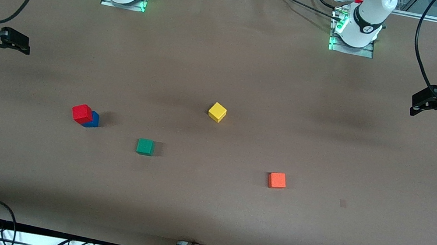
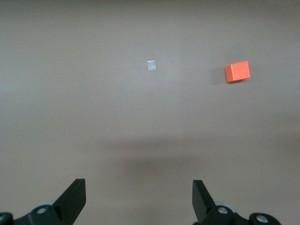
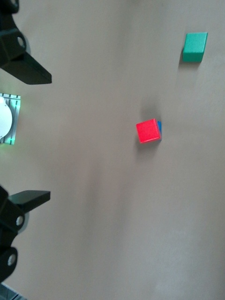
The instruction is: Pass red block to right arm, stack on blue
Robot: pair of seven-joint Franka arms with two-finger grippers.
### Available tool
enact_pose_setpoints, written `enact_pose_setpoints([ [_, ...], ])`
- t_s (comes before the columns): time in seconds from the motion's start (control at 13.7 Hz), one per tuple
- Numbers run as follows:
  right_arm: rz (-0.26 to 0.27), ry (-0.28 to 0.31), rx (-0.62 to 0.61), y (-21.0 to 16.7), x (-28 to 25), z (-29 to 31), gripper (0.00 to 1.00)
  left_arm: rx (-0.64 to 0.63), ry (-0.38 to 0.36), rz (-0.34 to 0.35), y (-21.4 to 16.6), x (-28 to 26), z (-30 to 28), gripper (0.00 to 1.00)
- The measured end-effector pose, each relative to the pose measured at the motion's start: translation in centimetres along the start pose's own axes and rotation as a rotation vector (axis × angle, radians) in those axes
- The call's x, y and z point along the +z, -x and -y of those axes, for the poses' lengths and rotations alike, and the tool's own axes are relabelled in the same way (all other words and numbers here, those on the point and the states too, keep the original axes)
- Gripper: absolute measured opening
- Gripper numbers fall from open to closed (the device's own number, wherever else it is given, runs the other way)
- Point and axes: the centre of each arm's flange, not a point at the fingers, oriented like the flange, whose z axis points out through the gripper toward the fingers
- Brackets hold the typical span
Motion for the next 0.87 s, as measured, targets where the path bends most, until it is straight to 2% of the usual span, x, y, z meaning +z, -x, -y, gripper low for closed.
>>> enact_pose_setpoints([
  [0.22, -0.001, -0.008, 0.009, 1.8, -0.2, -0.7, 1.00, 0.000, 0.000, 0.001, 0.0, 0.0, 0.0, 1.00],
  [0.73, -0.071, -0.015, 0.052, 8.1, -3.7, -2.7, 1.00, -0.001, 0.000, 0.002, -0.1, 0.1, 0.0, 1.00],
  [0.87, -0.071, -0.011, 0.031, 8.7, -4.2, -1.5, 1.00, -0.001, 0.000, 0.002, -0.1, 0.1, 0.0, 1.00],
])
